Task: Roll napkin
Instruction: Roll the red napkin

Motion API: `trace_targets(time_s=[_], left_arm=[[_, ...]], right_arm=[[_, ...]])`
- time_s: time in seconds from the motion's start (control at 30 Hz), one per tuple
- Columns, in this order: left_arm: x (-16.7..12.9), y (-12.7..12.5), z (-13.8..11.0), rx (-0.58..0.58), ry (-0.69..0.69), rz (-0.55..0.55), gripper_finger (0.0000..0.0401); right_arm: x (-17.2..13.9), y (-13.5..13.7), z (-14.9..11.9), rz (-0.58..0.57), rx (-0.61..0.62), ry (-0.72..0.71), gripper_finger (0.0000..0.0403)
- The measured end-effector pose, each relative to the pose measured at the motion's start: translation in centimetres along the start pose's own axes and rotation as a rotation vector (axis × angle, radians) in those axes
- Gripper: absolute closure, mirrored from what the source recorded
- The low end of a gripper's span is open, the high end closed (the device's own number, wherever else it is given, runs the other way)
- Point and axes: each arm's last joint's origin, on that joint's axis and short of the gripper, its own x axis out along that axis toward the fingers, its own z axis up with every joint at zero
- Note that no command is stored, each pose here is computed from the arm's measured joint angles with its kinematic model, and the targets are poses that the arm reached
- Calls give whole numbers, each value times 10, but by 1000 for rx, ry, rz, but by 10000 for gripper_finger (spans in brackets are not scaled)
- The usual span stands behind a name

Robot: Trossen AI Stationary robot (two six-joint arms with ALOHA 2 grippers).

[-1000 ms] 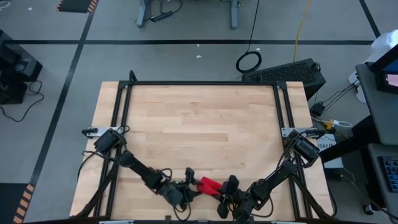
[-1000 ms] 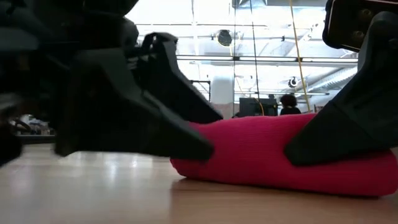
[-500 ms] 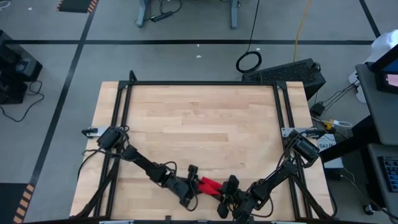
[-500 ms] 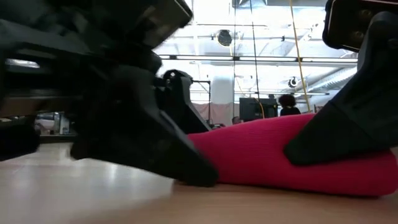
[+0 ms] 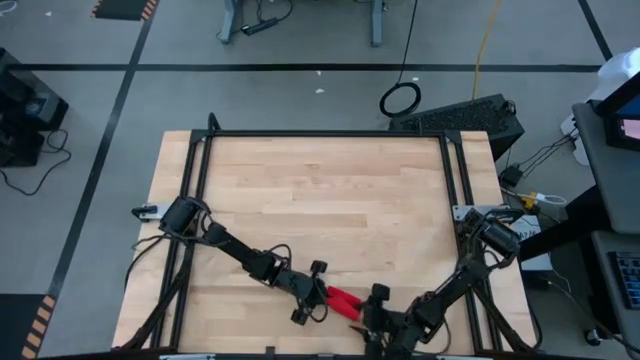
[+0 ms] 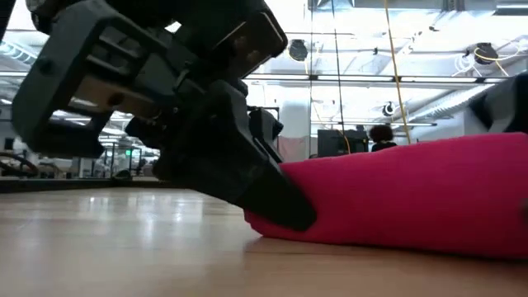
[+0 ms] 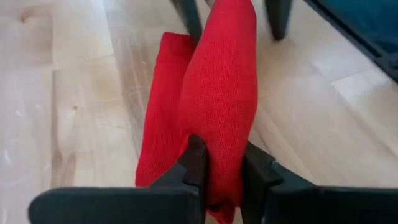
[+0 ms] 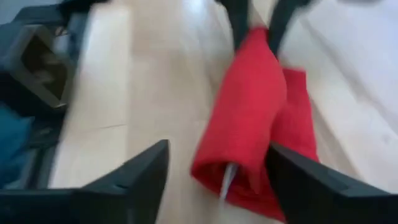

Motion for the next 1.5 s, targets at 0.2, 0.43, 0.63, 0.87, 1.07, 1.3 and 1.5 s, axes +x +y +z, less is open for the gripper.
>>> trace_targets(time_s=[0.2, 0.43, 0.63, 0.87, 1.07, 1.3, 1.5], left_arm=[[0, 8, -1, -91, 11, -73, 339], [0, 16, -1, -177, 21, -120, 336], [0, 21, -1, -234, 21, -143, 335], [0, 21, 0, -250, 11, -147, 334], [0, 21, 0, -250, 10, -145, 333], [1, 21, 0, -249, 4, -118, 333], [1, 19, 0, -210, -9, -93, 319]], right_arm=[[-25, 14, -14, -31, -207, -106, 93], [-35, 26, -24, -62, -390, -211, 94], [-9, 22, -24, -109, -340, -256, 97], [0, 17, -21, -123, -233, -257, 131], [2, 15, -22, -101, -163, -232, 177], [2, 14, -24, -85, -124, -203, 186], [3, 14, -24, -80, -124, -199, 186]])
